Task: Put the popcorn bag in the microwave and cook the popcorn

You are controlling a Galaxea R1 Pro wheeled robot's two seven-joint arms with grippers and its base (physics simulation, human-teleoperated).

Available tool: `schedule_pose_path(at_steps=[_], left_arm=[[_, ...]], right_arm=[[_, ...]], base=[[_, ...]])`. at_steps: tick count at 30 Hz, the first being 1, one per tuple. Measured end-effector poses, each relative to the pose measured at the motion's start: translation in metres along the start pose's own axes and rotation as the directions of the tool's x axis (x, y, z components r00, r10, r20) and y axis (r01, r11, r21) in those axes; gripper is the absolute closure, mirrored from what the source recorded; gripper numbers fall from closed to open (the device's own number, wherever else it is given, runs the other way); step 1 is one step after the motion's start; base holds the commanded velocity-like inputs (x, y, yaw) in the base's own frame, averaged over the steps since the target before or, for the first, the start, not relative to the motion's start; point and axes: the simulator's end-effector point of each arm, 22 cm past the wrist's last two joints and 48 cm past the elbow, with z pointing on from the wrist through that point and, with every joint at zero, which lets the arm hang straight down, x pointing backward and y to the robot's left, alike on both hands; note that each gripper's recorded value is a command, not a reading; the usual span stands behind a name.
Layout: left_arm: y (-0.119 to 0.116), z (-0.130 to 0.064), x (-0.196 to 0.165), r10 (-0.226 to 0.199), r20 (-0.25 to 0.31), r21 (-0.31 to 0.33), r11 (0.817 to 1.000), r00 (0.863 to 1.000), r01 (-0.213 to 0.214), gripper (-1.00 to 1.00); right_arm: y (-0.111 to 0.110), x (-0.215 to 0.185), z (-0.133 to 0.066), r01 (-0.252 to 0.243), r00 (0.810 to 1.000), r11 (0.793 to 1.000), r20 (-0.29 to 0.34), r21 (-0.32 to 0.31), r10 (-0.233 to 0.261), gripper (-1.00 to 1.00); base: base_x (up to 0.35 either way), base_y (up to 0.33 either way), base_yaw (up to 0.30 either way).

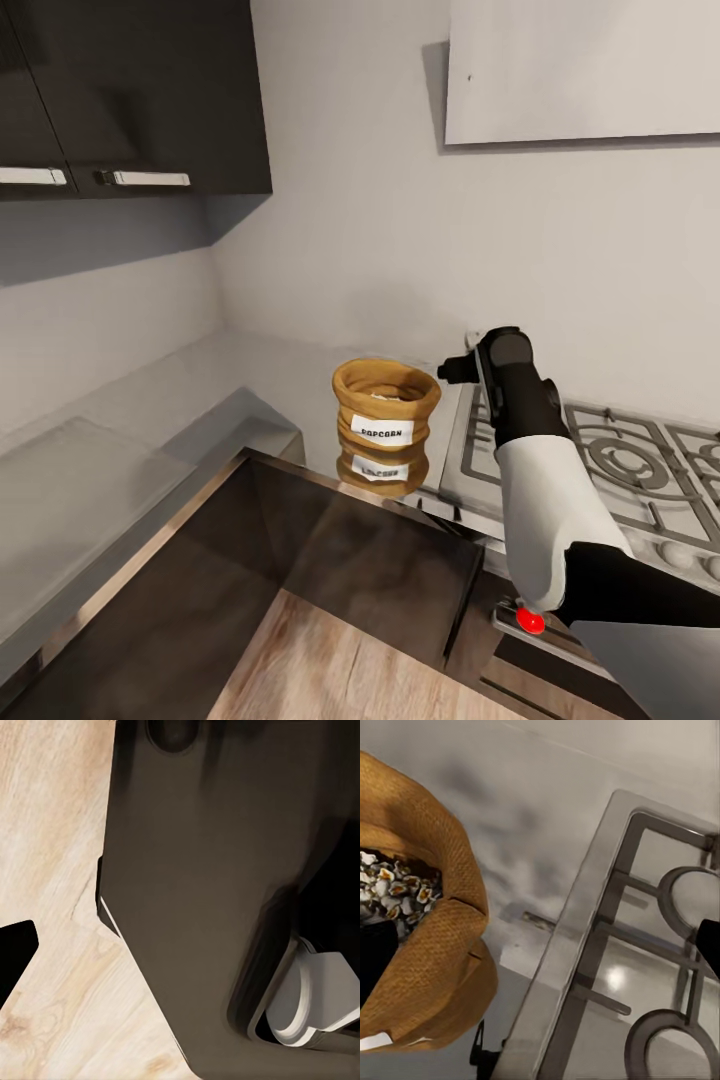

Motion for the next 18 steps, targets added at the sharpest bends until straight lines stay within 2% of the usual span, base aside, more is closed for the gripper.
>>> schedule_pose_path(at_steps=[5, 13, 18], left_arm=[[0.001, 0.0, -0.001, -0.004, 0.001, 0.0, 1.0, 1.0, 0.004, -1.0], [0.0, 0.0, -0.001, -0.004, 0.002, 0.0, 1.0, 1.0, 0.004, -1.0], [0.001, 0.0, -0.001, 0.0, 0.002, 0.004, 1.0, 1.0, 0.0, -1.0]], right_arm=[[0.006, 0.01, 0.006, -0.017, 1.0, 1.0, -0.025, -0.026, 0.016, -1.0], [-0.008, -0.003, -0.003, -0.011, 1.0, 1.0, 0.013, 0.016, 0.011, -1.0], [-0.01, -0.008, -0.007, -0.016, 0.999, 1.0, 0.029, 0.019, 0.016, -1.0]], base=[[0.0, 0.0, 0.0], [0.005, 0.0, 0.0], [0.176, 0.0, 0.0]])
